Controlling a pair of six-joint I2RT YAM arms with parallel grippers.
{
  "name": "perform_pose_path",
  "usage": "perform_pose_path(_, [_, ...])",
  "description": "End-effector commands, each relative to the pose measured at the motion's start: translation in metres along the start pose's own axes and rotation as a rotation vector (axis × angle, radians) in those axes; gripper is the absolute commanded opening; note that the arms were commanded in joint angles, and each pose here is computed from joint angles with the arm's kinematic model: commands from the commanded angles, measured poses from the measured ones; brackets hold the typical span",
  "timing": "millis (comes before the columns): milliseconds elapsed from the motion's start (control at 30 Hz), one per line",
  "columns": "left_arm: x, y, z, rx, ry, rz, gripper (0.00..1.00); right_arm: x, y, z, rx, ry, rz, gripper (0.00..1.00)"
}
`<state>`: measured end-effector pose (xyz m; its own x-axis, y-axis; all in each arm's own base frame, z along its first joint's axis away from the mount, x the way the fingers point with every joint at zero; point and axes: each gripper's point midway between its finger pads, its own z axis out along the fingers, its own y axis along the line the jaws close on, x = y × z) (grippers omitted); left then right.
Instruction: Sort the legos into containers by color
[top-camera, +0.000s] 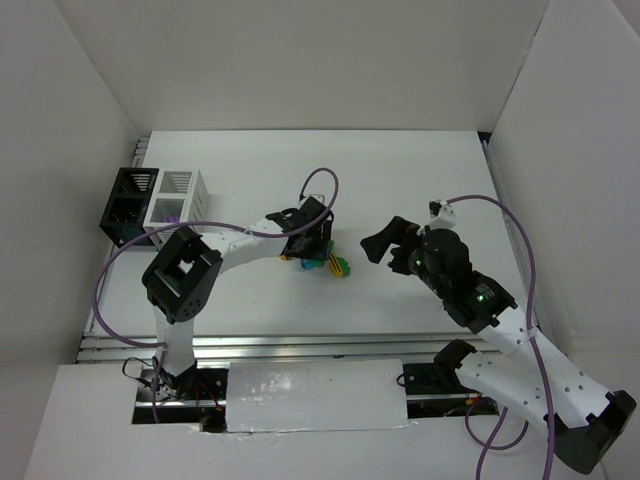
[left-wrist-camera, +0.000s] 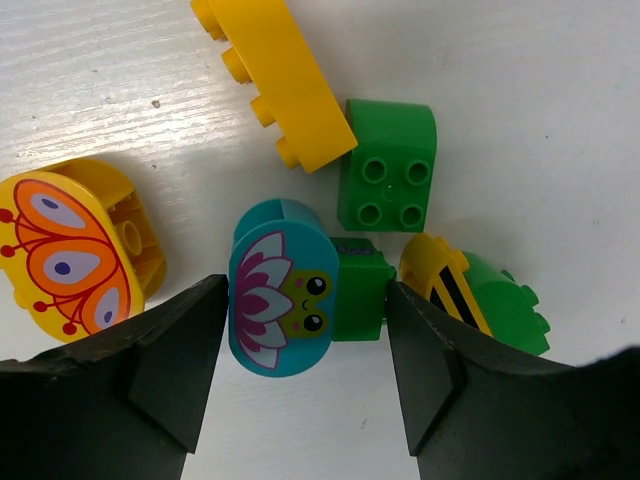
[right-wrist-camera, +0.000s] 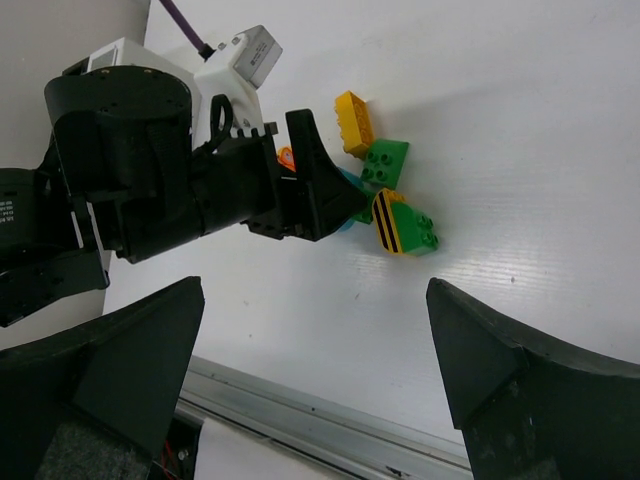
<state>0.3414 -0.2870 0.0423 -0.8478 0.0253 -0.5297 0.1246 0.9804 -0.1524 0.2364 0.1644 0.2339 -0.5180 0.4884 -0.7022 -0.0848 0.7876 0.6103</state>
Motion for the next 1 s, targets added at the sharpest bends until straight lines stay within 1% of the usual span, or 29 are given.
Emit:
perform_pose_path(0, [0.001, -0.004, 0.007, 0.01, -0.011, -0.007, 0.76, -0.005, 0.006, 0.002, -0.027, -0.017, -0.01, 1.0])
perform_pose_path(67, [0.005, -0.004, 0.01, 0.013, -0.002, -0.007, 0.76, -0.004, 0.007, 0.002, -0.031, -0.012, -0.01, 1.0])
perform_pose_path(133, [0.006, -0.005, 0.012, 0.022, -0.001, -0.008, 0.74, -0.004, 0.008, 0.002, -0.034, -0.014, -0.012, 1.0])
perform_pose_path(167, [0.005, -0.006, 0.011, 0.024, -0.004, -0.007, 0.71, -0.005, 0.007, 0.001, -0.034, -0.016, -0.014, 1.0])
perform_pose_path(200, [0.005, -0.006, 0.011, 0.024, -0.004, -0.005, 0.63, -0.006, 0.008, 0.001, -0.036, -0.018, -0.013, 1.0])
perform_pose_path(233, [0.006, -0.005, 0.012, 0.022, 0.0, -0.003, 0.62, -0.005, 0.008, 0.001, -0.035, -0.017, -0.014, 1.0])
perform_pose_path(267, [0.007, -0.004, 0.012, 0.018, 0.003, -0.004, 0.63, -0.006, 0.008, 0.001, -0.034, -0.02, -0.015, 1.0])
perform_pose_path(367, [0.011, -0.001, 0.013, 0.009, 0.008, -0.006, 0.69, -0.005, 0.008, 0.001, -0.037, -0.015, -0.014, 1.0])
perform_pose_path(400, [0.012, 0.0, 0.013, 0.007, 0.011, -0.007, 0.77, -0.005, 0.009, 0.001, -0.042, -0.015, -0.014, 1.0])
perform_pose_path(467, [0.015, 0.002, 0.014, 0.0, 0.015, -0.006, 0.8, -0.005, 0.008, 0.002, -0.041, -0.015, -0.01, 1.0])
perform_pose_path(500, [0.016, 0.003, 0.015, -0.002, 0.019, -0.005, 0.84, -0.004, 0.009, 0.002, -0.044, -0.013, -0.011, 1.0])
perform_pose_path(567, [0.016, 0.003, 0.014, -0.001, 0.018, -0.005, 0.89, -0.004, 0.009, 0.002, -0.045, -0.011, -0.012, 1.0])
perform_pose_path(833, [0.016, 0.001, 0.016, 0.009, 0.016, -0.005, 0.85, -0.004, 0.01, 0.002, -0.048, -0.01, -0.014, 1.0])
perform_pose_path(867, [0.015, 0.0, 0.016, 0.015, 0.01, -0.005, 0.83, -0.004, 0.01, 0.002, -0.048, -0.012, -0.013, 1.0])
perform_pose_path(900, [0.015, 0.0, 0.015, 0.019, 0.009, -0.003, 0.77, -0.003, 0.008, 0.003, -0.043, -0.011, -0.013, 1.0])
perform_pose_path(967, [0.015, -0.001, 0.016, 0.025, 0.009, 0.0, 0.73, -0.002, 0.009, 0.004, -0.046, -0.008, -0.012, 1.0])
